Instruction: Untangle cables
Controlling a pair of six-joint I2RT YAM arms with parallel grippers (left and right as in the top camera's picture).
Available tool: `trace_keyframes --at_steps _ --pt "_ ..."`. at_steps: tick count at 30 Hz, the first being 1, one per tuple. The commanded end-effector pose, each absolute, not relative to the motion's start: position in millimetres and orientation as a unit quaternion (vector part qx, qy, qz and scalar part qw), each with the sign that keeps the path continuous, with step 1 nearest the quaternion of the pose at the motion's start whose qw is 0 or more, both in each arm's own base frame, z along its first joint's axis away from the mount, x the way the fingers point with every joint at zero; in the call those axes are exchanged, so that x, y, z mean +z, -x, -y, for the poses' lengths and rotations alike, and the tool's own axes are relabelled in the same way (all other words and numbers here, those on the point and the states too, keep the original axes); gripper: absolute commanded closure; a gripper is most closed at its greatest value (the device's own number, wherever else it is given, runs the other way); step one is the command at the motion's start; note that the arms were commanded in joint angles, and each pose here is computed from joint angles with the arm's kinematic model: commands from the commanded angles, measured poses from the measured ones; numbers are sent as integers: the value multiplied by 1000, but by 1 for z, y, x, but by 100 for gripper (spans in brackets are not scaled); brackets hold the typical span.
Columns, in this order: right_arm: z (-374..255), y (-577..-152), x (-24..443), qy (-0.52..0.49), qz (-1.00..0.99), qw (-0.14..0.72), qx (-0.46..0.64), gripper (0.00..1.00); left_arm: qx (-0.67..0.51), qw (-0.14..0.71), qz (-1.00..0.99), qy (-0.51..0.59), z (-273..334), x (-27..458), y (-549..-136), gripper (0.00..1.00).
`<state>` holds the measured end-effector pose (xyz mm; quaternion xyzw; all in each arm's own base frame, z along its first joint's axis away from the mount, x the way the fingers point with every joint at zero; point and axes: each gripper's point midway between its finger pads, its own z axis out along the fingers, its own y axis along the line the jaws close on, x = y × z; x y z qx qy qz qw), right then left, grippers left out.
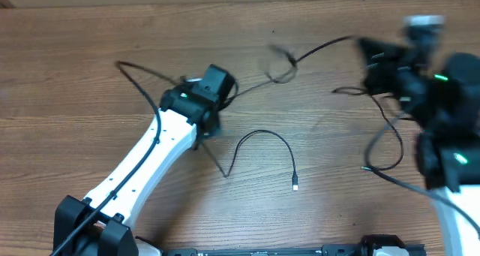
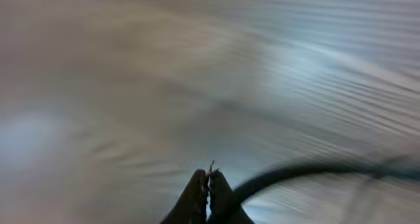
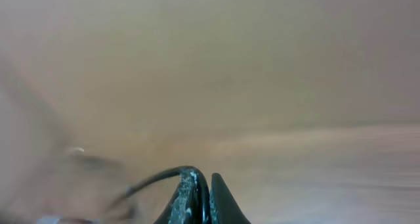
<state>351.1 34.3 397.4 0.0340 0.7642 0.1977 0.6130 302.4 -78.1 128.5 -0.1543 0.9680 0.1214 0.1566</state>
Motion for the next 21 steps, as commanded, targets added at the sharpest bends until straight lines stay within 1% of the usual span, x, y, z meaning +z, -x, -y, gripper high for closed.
trace_keyframes --at_steps 1,5,10,11,13,15,18,21 --pt "44 -329 435 -194 -708 665 140 96 231 226 -882 342 0 148 -306 96" --pt "55 -324 436 -190 -707 665 150 96 190 208 -876 392 -8 139 -311 95" --pt "60 -338 420 -198 -723 645 150 96 174 199 -879 398 -8 136 -312 96" --pt "63 -346 413 -197 -729 639 147 96 169 195 -881 397 -5 135 -312 96" --pt "62 -373 401 -132 -746 640 124 96 148 181 -887 399 3 131 -311 96" --pt "64 -389 398 -111 -745 647 119 96 139 177 -889 400 6 130 -311 96" --pt "72 -413 401 -102 -728 668 116 96 126 176 -890 401 10 128 -314 96" --pt "67 -429 420 -76 -703 693 137 96 118 174 -891 402 13 127 -315 96"
